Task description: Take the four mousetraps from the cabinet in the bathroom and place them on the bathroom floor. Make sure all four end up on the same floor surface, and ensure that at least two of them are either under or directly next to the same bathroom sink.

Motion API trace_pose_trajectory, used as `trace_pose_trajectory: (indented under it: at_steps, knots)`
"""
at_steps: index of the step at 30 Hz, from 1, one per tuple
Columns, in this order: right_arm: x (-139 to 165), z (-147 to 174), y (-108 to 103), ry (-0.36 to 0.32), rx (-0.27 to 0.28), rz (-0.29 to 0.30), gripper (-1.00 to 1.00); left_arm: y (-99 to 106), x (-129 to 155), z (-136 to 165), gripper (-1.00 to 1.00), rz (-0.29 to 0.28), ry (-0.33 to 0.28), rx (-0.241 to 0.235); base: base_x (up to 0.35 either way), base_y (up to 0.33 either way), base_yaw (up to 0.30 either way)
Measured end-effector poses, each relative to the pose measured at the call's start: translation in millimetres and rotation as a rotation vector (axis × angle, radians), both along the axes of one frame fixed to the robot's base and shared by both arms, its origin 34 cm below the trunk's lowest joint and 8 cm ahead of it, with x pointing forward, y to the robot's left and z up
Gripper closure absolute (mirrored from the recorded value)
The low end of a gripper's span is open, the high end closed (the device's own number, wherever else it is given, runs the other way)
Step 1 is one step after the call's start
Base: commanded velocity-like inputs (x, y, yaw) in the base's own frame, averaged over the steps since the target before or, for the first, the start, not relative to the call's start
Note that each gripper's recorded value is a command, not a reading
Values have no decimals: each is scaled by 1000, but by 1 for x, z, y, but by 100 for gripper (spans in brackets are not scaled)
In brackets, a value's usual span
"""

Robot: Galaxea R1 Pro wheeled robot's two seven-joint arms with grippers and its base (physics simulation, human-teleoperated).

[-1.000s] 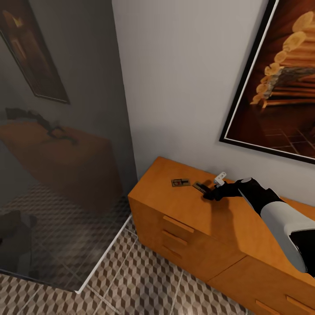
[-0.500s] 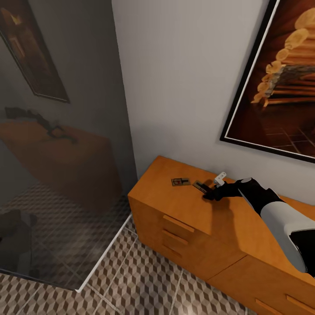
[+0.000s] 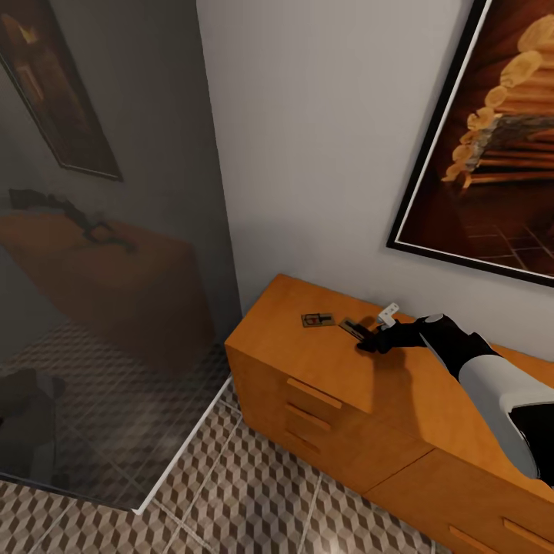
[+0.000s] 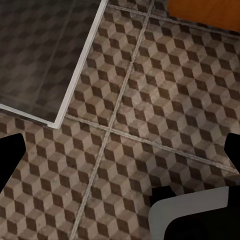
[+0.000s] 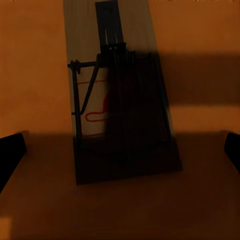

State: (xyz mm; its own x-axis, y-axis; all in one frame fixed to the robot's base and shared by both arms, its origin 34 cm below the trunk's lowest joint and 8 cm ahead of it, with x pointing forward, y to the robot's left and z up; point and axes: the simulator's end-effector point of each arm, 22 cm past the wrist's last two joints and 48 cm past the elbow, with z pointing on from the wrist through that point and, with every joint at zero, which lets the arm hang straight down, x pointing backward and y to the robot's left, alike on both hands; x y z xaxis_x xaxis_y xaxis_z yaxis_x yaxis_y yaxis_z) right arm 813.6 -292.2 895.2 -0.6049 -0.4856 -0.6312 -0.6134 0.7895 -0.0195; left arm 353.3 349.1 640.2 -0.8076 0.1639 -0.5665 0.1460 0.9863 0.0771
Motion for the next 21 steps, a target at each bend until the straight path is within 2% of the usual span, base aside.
trace_pose_trajectory:
  at_steps: [11, 21]
  knots:
    - [-2, 0, 1, 5, 6, 0, -100, 0, 0, 0, -100, 0, -2, 0, 92, 17, 0]
    - [0, 0, 0, -1, -4, 4, -100, 0, 0, 0, -100, 0, -1, 0, 16, 3, 0]
